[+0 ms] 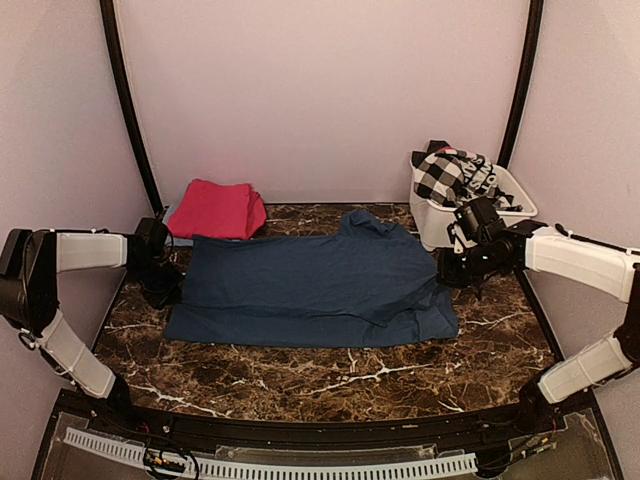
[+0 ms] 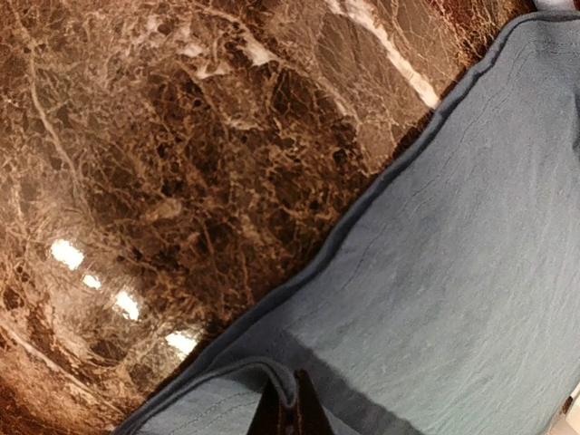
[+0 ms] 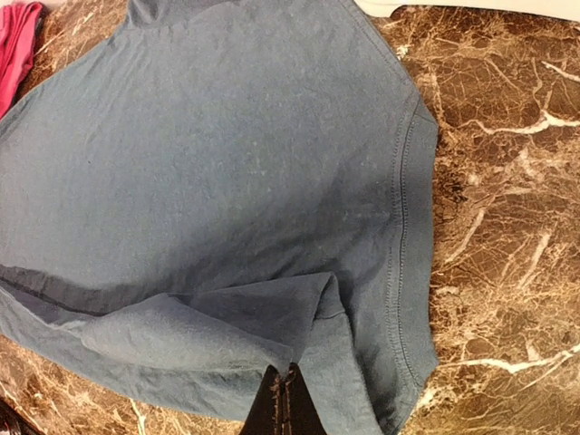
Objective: Fold and stack the mixed laundry pile
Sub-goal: Fold the flattened T-shirt at the center of the board.
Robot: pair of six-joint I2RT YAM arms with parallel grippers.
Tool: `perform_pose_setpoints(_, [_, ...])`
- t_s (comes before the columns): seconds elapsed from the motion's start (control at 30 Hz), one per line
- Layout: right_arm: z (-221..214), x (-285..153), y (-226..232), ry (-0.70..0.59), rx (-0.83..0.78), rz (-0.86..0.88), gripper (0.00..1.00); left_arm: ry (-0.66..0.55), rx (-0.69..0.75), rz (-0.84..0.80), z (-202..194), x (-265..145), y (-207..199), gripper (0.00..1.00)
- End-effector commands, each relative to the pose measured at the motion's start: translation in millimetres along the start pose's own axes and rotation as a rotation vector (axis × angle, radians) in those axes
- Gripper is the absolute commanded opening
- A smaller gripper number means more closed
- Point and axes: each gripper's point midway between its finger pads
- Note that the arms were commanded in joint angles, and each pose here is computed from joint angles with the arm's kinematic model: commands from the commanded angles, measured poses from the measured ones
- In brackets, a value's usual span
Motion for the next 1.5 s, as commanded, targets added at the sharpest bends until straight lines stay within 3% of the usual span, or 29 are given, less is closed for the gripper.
perform_pose_setpoints(0.0, [22, 5, 15, -0.042, -0.012, 0.051, 0.00, -0.028, 0.021, -0.010, 13, 1, -10, 0.01])
perform_pose_setpoints(0.3, [54, 32, 52, -0.056, -0.035, 0.176, 0.00, -0.075, 0.062, -0.043, 33, -13, -19, 0.21])
perform_pose_setpoints(0.37, [64, 38, 60, -0.064, -0.042, 0.195, 0.00, -0.108, 0.095, -0.104, 38, -26, -29, 0.34])
perform_pose_setpoints(0.63, [87, 68, 69, -0.067, -0.053, 0.180, 0.00, -0.103, 0.400, -0.521, -4, -68, -112, 0.60])
perform_pose_setpoints(0.93, [92, 99, 51, -0.069, -0.055, 0.065, 0.00, -0.041, 0.660, -0.670, -87, -75, -177, 0.60])
perform_pose_setpoints(1.2, [90, 84, 45, -0.079, -0.080, 0.038, 0.42, 0.011, 0.872, -0.813, -179, -88, -225, 0.63])
perform_pose_setpoints(1.3, [87, 63, 63, -0.084, -0.109, 0.139, 0.44, 0.061, 0.982, -0.887, -229, -96, -243, 0.64])
perform_pose_setpoints(1.47, [51, 36, 73, -0.026, -0.096, 0.257, 0.43, 0.163, 1.041, -0.952, -299, -97, -258, 0.62])
Point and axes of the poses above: each gripper's point midway between its finger pads, its own x axis out along the fingers, its own y axis along the line the jaws close on, z = x × y, and after that the axes turned 3 degrees about -x, right-handed
